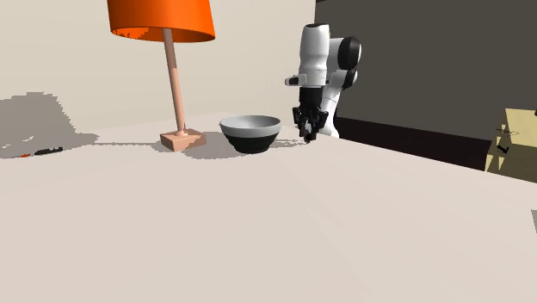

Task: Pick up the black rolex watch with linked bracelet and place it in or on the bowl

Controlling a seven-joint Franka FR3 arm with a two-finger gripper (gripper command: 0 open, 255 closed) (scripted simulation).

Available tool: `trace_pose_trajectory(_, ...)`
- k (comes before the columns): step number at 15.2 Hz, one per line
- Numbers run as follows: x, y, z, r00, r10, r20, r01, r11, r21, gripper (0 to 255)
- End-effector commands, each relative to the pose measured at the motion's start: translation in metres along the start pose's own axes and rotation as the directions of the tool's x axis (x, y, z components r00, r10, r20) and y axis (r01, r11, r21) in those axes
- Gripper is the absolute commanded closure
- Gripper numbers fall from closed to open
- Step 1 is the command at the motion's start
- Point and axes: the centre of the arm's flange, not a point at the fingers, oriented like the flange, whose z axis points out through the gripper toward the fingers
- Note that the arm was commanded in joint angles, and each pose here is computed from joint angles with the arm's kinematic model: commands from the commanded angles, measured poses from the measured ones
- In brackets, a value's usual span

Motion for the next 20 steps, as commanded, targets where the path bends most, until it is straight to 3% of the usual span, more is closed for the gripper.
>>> trace_pose_trajectory(1,0.0,0.0,0.0,1.0,0.0,0.0,0.0,1.0,0.0,255)
trace_pose_trajectory(5,0.0,0.0,0.0,1.0,0.0,0.0,0.0,1.0,0.0,255)
trace_pose_trajectory(20,0.001,0.0,-0.079,1.0,0.0,0.0,0.0,1.0,0.0,255)
